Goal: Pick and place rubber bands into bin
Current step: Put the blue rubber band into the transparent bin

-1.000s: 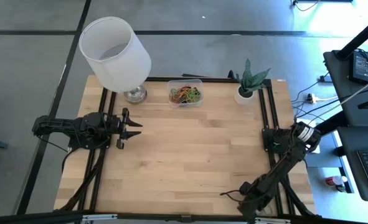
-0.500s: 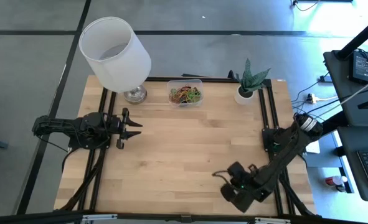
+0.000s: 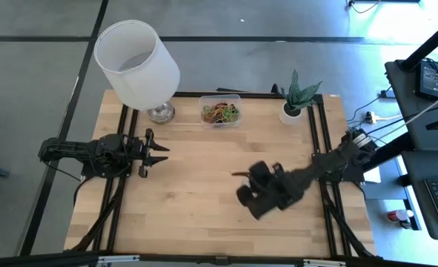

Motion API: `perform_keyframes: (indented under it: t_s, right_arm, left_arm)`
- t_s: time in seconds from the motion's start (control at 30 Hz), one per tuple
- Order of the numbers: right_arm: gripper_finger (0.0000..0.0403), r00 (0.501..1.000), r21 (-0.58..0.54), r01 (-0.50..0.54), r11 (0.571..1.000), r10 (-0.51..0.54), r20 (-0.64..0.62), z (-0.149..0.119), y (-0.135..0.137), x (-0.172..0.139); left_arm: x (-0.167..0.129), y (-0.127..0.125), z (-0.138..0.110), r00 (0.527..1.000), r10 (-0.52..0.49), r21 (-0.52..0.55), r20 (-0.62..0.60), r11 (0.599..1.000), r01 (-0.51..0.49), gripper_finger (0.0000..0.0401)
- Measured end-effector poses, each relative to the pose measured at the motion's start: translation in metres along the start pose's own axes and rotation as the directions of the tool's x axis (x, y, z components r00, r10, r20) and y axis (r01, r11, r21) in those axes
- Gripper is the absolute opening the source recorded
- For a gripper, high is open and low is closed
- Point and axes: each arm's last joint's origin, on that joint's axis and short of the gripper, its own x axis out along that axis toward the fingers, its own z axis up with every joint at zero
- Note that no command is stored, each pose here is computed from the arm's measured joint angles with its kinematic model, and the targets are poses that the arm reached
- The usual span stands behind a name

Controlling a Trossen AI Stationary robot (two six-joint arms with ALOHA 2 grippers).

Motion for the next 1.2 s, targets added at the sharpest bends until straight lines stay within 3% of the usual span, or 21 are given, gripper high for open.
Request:
perform_keyframes:
  t_s: [0.33,0.53,0.77,1.07,1.2]
  right_arm:
    - [0.0004,0.991,-0.249,-0.075,0.966,0.101,0.093,0.098,0.002,0.042]
    - [0.0004,0.972,-0.331,-0.136,0.934,0.191,0.139,0.160,-0.018,0.073]
    - [0.0004,0.908,-0.394,-0.216,0.893,0.332,0.255,0.227,-0.053,0.096]
    - [0.0004,0.931,-0.436,-0.091,0.895,0.232,0.281,0.259,-0.095,0.134]
    - [0.0004,0.951,-0.433,-0.112,0.895,0.223,0.215,0.261,-0.106,0.164]
  left_arm:
    - [0.000,0.000,0.000,1.000,0.001,0.000,0.000,1.000,-0.001,0.0131]
    - [0.000,0.000,0.000,1.000,0.000,0.000,0.000,1.000,0.000,0.0131]
    - [0.000,0.000,0.000,1.000,0.001,0.000,0.000,1.000,-0.001,0.0131]
    - [0.000,0.000,0.000,1.000,0.000,0.000,0.000,1.000,0.000,0.0131]
    - [0.000,0.000,0.000,1.000,0.000,0.000,0.000,1.000,0.000,0.0131]
